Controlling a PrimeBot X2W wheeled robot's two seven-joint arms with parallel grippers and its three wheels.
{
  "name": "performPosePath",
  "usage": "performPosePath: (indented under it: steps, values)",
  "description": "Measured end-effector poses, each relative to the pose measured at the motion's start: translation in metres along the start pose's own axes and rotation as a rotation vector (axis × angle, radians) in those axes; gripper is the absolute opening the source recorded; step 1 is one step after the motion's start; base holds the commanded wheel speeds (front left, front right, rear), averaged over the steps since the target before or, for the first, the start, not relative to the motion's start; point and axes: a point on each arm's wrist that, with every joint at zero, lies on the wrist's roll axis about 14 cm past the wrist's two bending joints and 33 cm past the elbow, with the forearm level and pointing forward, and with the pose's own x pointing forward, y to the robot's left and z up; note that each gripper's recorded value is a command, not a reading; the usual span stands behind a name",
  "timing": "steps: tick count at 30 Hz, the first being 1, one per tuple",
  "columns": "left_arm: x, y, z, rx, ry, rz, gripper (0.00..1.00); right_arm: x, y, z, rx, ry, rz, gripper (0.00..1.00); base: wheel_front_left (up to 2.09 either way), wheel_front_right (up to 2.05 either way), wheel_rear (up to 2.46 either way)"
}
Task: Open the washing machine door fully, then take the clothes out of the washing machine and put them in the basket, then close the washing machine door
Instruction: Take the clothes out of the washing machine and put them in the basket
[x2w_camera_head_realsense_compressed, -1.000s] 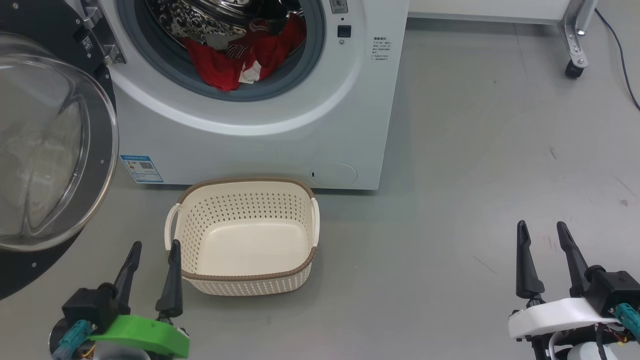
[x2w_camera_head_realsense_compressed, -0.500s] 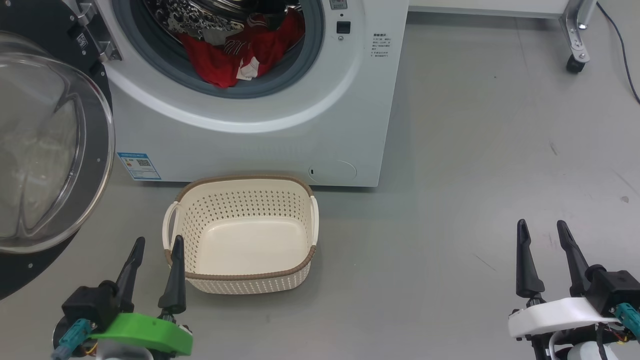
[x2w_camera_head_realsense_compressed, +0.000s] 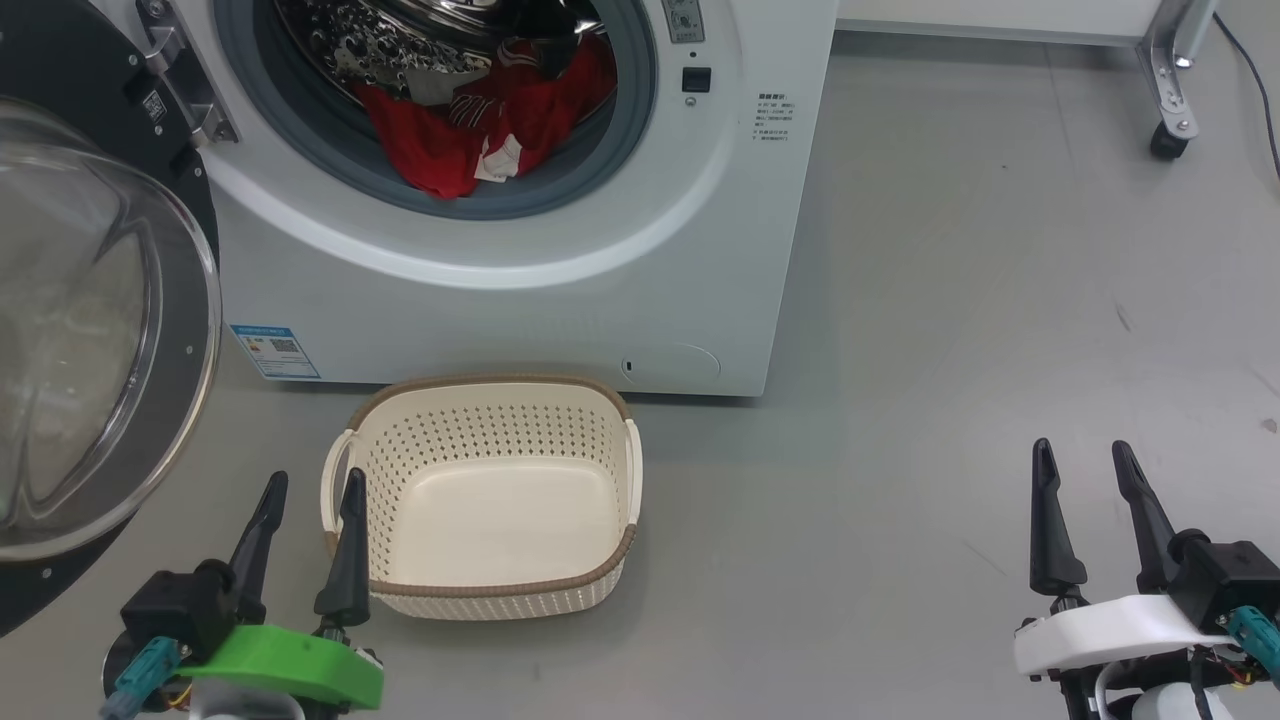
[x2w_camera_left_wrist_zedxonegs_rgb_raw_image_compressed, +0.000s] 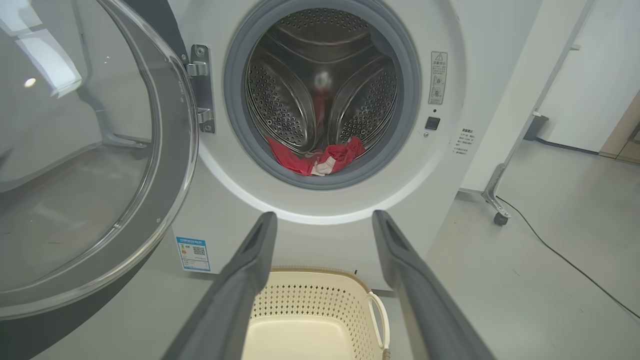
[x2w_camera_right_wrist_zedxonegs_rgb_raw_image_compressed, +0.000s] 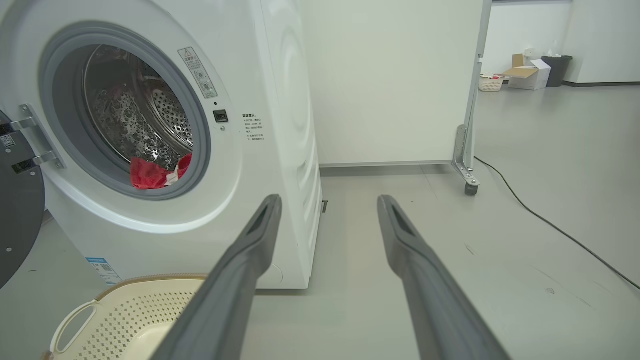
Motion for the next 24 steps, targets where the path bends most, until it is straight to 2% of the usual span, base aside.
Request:
performPosePath:
  steps: [14, 24]
  values:
    - [-0.0018, 0.0039, 0.0024, 0.019, -0.003, 0.006, 1.0, 0.0009, 0.0035, -0.0014, 0.005, 0.003, 0.007, 1.0, 1.34, -1.34, 0.0]
    - [-0.0014, 0.003, 0.0024, 0.027, -0.003, 0.002, 1.0, 0.0003, 0.0033, -0.0013, 0.007, 0.003, 0.005, 1.0, 0.98, -0.98, 0.0]
